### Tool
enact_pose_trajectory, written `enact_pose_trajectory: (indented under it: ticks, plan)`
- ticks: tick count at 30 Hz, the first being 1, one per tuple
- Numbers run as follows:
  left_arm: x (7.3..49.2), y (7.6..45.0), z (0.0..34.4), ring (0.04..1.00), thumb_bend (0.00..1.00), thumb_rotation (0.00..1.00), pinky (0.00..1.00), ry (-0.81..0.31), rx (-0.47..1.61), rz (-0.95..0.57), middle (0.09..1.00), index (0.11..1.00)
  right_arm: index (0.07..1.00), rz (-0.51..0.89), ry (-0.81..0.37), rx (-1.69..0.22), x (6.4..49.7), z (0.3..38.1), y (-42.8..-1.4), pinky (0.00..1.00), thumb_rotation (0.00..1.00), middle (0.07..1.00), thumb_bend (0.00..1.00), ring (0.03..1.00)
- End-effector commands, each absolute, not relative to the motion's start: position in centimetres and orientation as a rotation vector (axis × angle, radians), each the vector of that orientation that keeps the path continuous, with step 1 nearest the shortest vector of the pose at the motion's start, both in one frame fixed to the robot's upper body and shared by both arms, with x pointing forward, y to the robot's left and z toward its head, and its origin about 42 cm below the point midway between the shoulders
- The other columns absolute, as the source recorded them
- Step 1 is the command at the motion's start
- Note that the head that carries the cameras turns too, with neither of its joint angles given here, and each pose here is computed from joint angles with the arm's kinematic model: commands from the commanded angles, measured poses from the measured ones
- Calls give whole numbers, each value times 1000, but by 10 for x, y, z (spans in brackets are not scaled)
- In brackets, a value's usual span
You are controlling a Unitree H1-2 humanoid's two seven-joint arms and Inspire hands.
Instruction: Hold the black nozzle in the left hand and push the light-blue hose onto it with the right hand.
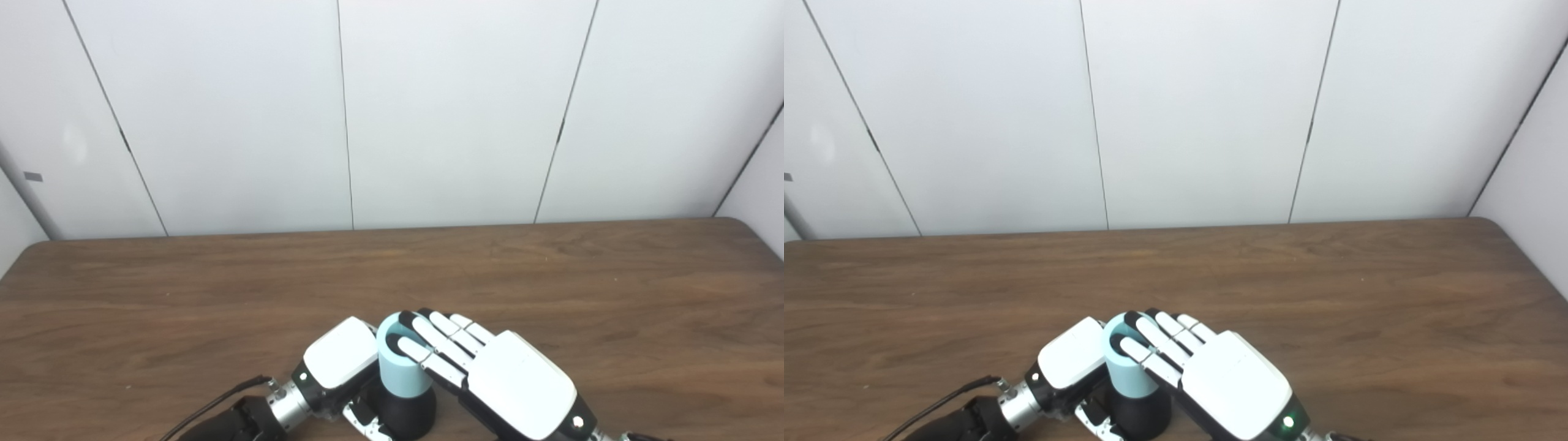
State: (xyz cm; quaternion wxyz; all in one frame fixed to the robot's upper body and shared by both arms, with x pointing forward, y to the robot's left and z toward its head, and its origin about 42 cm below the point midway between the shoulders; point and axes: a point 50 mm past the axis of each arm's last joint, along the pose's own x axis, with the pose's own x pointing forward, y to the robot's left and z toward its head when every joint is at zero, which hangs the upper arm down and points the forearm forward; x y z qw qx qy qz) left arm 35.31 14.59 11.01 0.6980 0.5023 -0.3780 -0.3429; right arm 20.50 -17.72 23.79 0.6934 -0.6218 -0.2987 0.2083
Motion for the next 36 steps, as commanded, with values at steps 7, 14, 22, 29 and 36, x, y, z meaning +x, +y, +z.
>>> enact_pose_trajectory:
  ticks: [7, 14, 22, 29, 36]
  plan:
    - [299, 137, 47, 350, 519, 0, 275, -679, 1076, -920, 433, 517, 908, 719, -497, -1471, 198, 205, -179, 903, 905, 963, 886, 953]
    - [299, 136, 45, 248, 520, 0, 187, -669, 1088, -938, 438, 502, 905, 710, -520, -1467, 199, 208, -177, 906, 882, 964, 881, 957]
    - [299, 136, 43, 231, 524, 0, 168, -680, 1096, -946, 468, 486, 901, 711, -524, -1466, 202, 209, -175, 906, 879, 966, 881, 959]
    - [298, 135, 41, 244, 515, 0, 180, -661, 1081, -950, 397, 514, 898, 717, -536, -1449, 204, 209, -176, 885, 899, 953, 890, 947]
    - [298, 137, 39, 209, 524, 0, 146, -600, 1044, -960, 472, 484, 906, 724, -520, -1468, 201, 207, -177, 898, 901, 965, 884, 955]
